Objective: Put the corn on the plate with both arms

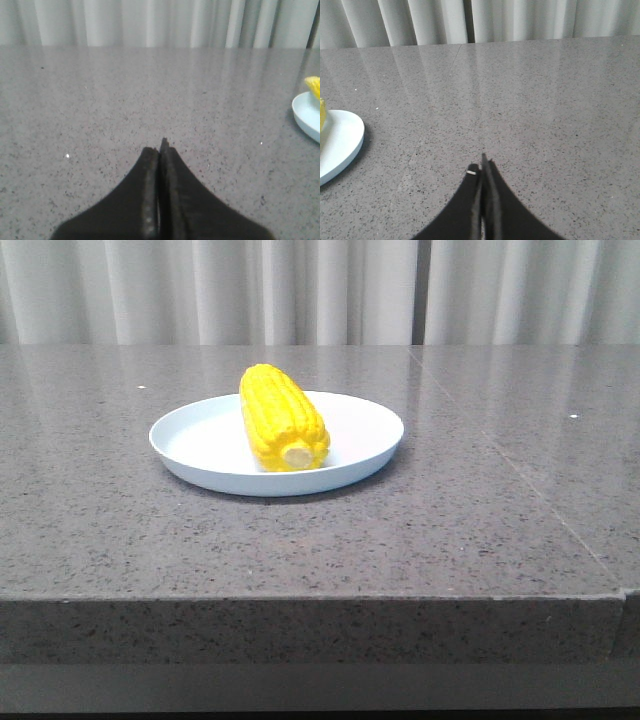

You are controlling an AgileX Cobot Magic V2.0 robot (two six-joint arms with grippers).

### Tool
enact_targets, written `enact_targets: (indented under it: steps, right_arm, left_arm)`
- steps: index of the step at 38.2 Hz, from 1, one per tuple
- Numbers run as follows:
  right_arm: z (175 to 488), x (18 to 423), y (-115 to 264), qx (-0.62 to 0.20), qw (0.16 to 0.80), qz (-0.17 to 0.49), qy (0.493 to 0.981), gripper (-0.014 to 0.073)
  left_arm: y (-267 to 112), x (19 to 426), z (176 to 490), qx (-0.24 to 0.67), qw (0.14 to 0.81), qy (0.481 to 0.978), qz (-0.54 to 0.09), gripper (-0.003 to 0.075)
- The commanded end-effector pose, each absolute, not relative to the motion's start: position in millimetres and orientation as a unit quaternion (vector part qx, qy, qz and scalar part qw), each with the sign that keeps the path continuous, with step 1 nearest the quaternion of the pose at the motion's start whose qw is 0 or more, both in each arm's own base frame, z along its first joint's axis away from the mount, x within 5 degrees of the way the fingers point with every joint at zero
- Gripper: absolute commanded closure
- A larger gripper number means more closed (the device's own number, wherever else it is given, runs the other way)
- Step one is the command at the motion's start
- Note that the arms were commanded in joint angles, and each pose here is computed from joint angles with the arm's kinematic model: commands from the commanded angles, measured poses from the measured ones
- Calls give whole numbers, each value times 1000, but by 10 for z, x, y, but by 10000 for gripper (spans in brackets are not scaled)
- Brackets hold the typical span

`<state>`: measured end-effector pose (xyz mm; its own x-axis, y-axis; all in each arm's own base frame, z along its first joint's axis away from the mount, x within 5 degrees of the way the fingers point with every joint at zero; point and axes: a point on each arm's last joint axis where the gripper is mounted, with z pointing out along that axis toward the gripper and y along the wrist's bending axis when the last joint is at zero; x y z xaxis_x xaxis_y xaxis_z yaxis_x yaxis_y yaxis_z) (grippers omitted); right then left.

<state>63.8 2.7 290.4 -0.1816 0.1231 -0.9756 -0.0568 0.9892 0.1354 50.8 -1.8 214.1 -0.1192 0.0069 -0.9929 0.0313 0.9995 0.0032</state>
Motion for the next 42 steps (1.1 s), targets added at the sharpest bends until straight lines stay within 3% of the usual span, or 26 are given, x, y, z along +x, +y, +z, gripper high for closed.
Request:
enact_targets:
  steps: [1, 11, 42]
  right_arm:
    - [3047, 642, 34, 7, 676, 66, 734, 666]
    - [3047, 642, 34, 7, 676, 66, 734, 666]
    - [3047, 642, 34, 7, 676, 66, 734, 666]
  left_arm:
    - [-17, 510, 2194, 8, 706, 708, -13, 741]
    - [-17, 559, 1932, 7, 694, 720, -12, 741]
    - [-17, 559, 1932, 7, 694, 720, -12, 741]
